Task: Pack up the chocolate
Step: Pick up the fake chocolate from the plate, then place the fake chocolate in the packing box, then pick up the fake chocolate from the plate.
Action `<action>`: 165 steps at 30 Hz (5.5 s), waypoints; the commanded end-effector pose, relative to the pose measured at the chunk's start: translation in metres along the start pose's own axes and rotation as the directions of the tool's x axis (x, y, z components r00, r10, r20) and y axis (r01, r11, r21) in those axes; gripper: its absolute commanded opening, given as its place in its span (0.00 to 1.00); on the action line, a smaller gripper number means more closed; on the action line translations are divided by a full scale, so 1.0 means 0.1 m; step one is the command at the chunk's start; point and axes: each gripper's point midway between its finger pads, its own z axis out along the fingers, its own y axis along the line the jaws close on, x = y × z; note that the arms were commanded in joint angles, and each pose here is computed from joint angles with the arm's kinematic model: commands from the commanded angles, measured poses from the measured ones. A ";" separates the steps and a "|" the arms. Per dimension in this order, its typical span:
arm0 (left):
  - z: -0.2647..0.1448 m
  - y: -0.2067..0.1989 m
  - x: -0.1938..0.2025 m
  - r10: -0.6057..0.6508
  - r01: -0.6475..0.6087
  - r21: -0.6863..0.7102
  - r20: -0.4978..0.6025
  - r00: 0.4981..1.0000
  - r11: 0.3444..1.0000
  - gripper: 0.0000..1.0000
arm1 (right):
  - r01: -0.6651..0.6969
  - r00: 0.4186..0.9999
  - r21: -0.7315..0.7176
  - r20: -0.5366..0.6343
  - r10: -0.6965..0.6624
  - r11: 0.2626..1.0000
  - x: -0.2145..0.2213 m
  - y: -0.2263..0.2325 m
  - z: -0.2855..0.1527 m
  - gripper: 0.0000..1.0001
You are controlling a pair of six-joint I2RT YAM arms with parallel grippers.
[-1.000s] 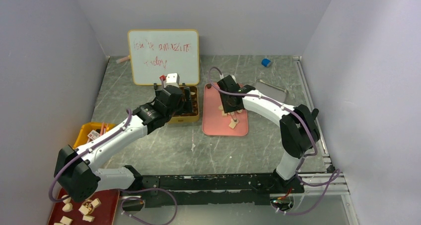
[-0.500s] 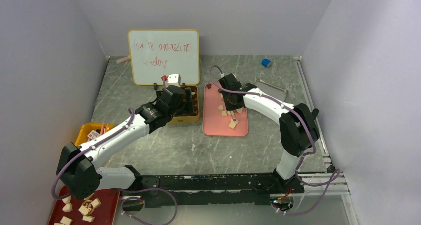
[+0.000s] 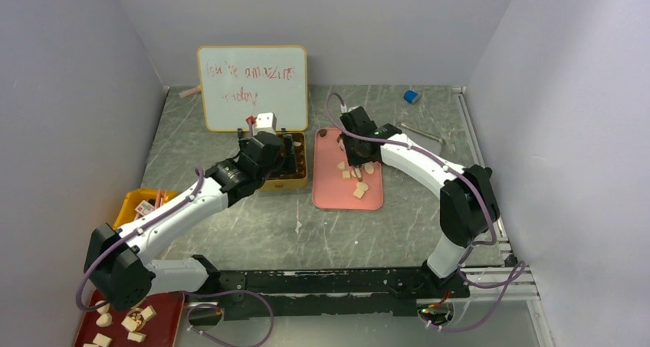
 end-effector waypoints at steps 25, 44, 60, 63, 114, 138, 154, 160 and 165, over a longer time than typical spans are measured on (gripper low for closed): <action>-0.44 0.19 -0.42 -0.035 0.041 -0.034 0.139 0.990 0.999 0.91 | 0.163 0.973 -0.200 0.192 -0.124 0.966 -1.01 1.34 -0.25 0.02; -0.49 0.26 -0.36 -0.038 0.044 -0.040 0.132 0.991 0.998 0.91 | 0.220 0.970 -0.200 0.147 -0.193 0.955 -0.86 1.61 0.04 0.02; -0.46 0.27 -0.32 -0.036 0.042 -0.044 0.125 0.992 0.998 0.92 | 0.235 0.966 -0.213 0.154 -0.205 0.948 -0.87 1.68 0.11 0.24; -0.45 0.27 -0.30 -0.037 0.042 -0.044 0.119 0.992 0.998 0.92 | 0.238 0.966 -0.212 0.155 -0.208 0.948 -0.87 1.67 0.12 0.29; -0.41 0.21 -0.19 -0.039 0.040 -0.013 0.087 0.995 0.999 0.91 | 0.131 0.979 -0.076 0.166 -0.117 0.989 -0.70 0.94 -0.19 0.37; -0.25 0.04 -0.17 -0.004 0.002 0.032 0.064 0.998 0.999 0.92 | 0.040 0.996 0.067 0.071 -0.045 0.997 -0.18 0.14 -0.06 0.37; -0.20 0.05 -0.17 0.015 -0.016 0.015 0.062 0.998 1.000 0.92 | 0.044 0.999 0.075 0.027 -0.046 0.996 -0.25 0.07 0.30 0.41; -0.16 0.05 -0.15 0.025 -0.026 0.010 0.060 0.998 1.000 0.93 | 0.036 0.999 0.080 0.026 -0.038 0.996 -0.31 0.04 0.38 0.42; -0.12 0.06 -0.16 0.027 -0.027 0.004 0.059 0.998 1.000 0.93 | 0.033 0.999 0.089 0.024 -0.035 0.995 -0.34 0.00 0.42 0.42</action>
